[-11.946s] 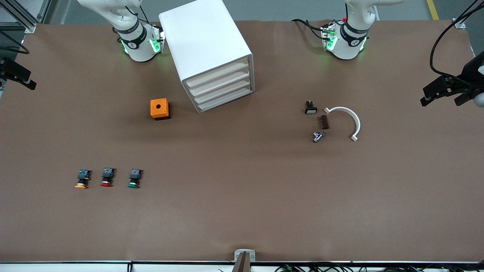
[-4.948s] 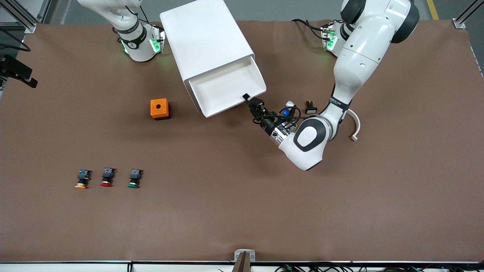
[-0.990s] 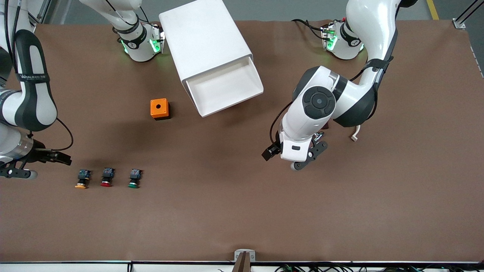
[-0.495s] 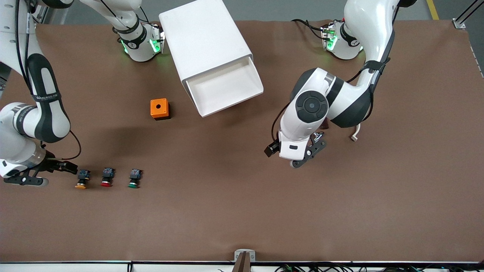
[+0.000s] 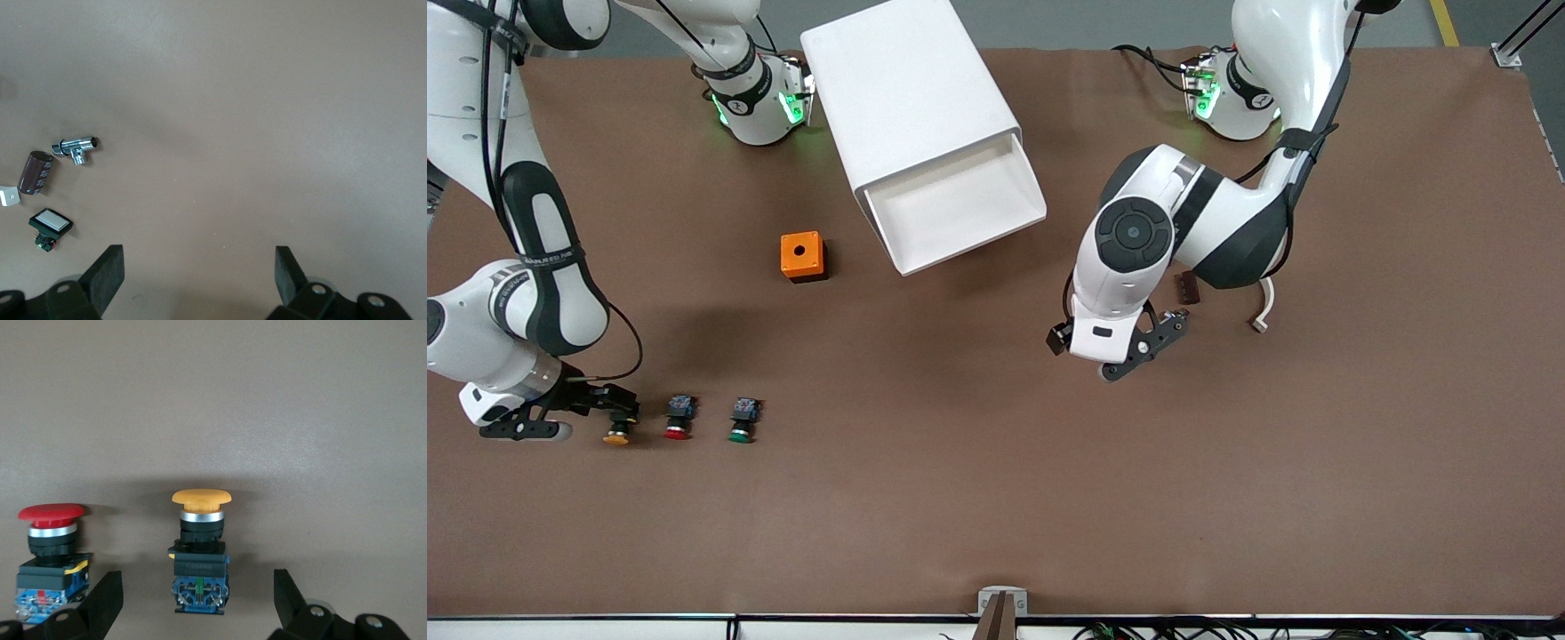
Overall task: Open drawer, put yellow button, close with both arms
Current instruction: 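Reach the right gripper down to the yellow-capped push button, then close the right gripper on the yellow button and lift it, then carry the yellow button with the right gripper over the open drawer, then lower the yellow button into the drawer and open the right gripper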
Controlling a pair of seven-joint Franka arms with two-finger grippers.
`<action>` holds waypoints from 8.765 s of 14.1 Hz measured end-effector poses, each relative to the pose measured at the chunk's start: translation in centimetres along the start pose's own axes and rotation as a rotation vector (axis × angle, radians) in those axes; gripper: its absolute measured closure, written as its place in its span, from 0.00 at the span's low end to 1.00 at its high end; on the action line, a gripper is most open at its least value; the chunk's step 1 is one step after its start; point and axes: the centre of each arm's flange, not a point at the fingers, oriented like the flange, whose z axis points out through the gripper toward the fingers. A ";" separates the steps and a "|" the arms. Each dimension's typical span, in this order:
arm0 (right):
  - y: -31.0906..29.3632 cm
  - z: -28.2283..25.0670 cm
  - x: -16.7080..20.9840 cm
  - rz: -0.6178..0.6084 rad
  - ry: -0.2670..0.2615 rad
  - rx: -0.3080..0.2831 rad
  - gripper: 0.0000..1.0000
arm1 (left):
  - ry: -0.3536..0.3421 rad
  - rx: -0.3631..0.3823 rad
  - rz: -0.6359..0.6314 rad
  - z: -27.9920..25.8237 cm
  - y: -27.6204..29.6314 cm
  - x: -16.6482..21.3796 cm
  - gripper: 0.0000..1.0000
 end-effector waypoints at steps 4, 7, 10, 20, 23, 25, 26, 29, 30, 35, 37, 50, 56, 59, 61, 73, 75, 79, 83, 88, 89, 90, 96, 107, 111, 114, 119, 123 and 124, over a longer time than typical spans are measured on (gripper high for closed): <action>-0.5 0.8 0.0 -0.007 -0.006 0.005 0.00 | 0.004 -0.006 -0.002 -0.7 -0.2 0.1 0.00; -0.7 1.8 -0.3 -0.003 -0.021 0.009 0.00 | 0.004 -0.006 -0.002 -0.7 -0.2 0.1 0.00; -0.9 2.3 -0.4 0.002 -0.034 -0.003 0.00 | 0.004 -0.007 -0.008 -0.7 -0.4 0.4 0.00; -0.4 2.5 -0.2 0.053 -0.069 -0.089 0.01 | 0.004 -0.007 -0.011 -0.8 -0.5 0.6 0.00; -0.4 3.1 -0.1 0.060 -0.073 -0.087 0.01 | 0.004 -0.007 -0.011 -0.7 -0.5 0.6 0.00; -0.5 3.3 -0.1 0.065 -0.073 -0.082 0.01 | 0.004 -0.007 -0.011 -0.8 -0.5 0.6 0.00; -0.6 3.3 0.0 0.065 -0.073 -0.081 0.01 | 0.004 -0.007 -0.011 -0.8 -0.5 0.6 0.00; -0.9 3.3 0.1 0.061 -0.070 -0.076 0.00 | 0.004 -0.007 -0.011 -0.8 -0.5 0.6 0.00; -1.1 3.3 0.1 0.060 -0.070 -0.075 0.00 | 0.004 -0.007 -0.011 -0.8 -0.5 0.6 0.00; -1.2 3.3 0.2 0.060 -0.071 -0.073 0.03 | 0.004 -0.007 -0.011 -0.8 -0.5 0.6 0.00; -1.2 3.3 0.1 0.060 -0.080 -0.070 0.08 | 0.004 -0.007 -0.011 -0.8 -0.5 0.7 0.00; -1.3 2.8 0.5 0.070 -0.122 -0.057 0.58 | 0.004 -0.007 -0.012 -0.8 -0.5 0.7 0.00; -2.4 -1.5 1.7 0.182 -0.196 -0.038 0.58 | 0.004 -0.007 -0.012 -0.8 -0.5 0.7 0.00; -3.2 -6.1 1.8 0.226 -0.236 -0.026 0.58 | 0.004 -0.008 -0.012 -0.8 -0.5 0.7 0.00; -3.9 -10.1 1.8 0.259 -0.245 -0.020 0.58 | 0.004 -0.008 -0.012 -0.8 -0.5 0.7 0.00; -18.8 -33.5 -3.3 0.576 -0.274 -0.049 0.58 | 0.005 -0.010 -0.012 -1.0 -0.5 0.7 0.00; -22.2 -34.3 -3.8 0.628 -0.267 -0.062 0.58 | 0.005 -0.010 -0.012 -1.0 -0.5 0.7 0.00; -27.5 -34.8 -4.8 0.710 -0.262 -0.085 0.58 | 0.005 -0.010 -0.012 -1.0 -0.5 0.7 0.00; -33.0 -34.5 -6.1 0.785 -0.265 -0.116 0.58 | 0.005 -0.010 -0.012 -1.0 -0.5 0.7 0.00; -41.4 -34.2 -9.0 0.831 -0.255 -0.145 0.58 | 0.005 -0.010 -0.012 -1.0 -0.5 0.7 0.00; -43.2 -34.2 -9.6 0.832 -0.245 -0.141 0.58 | 0.005 -0.011 -0.012 -1.0 -0.5 0.7 0.00; -44.7 -34.1 -10.1 0.841 -0.233 -0.134 0.58 | 0.005 -0.011 -0.012 -1.0 -0.5 0.7 0.00; -50.5 -32.6 -12.3 0.924 -0.205 -0.109 0.58 | 0.005 -0.011 -0.012 -1.0 -0.5 0.7 0.00; -62.8 -28.9 -20.0 1.064 -0.168 -0.083 0.58 | 0.005 -0.011 -0.012 -1.0 -0.5 0.7 0.00; -66.0 -27.1 -22.4 1.084 -0.163 -0.080 0.58 | 0.005 -0.011 -0.012 -1.0 -0.5 0.7 0.00; -67.9 -25.1 -24.1 1.083 -0.163 -0.102 0.58 | 0.005 -0.011 -0.012 -1.0 -0.5 0.7 0.00; -69.2 -24.1 -25.6 1.092 -0.163 -0.119 0.58 | 0.005 -0.011 -0.012 -1.0 -0.5 0.7 0.00; -69.9 -24.2 -26.4 1.110 -0.160 -0.110 0.58 | 0.005 -0.011 -0.012 -1.0 -0.5 0.7 0.00; -70.0 -24.0 -26.5 1.111 -0.160 -0.110 0.58 | 0.005 -0.011 -0.012 -1.0 -0.5 0.7 0.00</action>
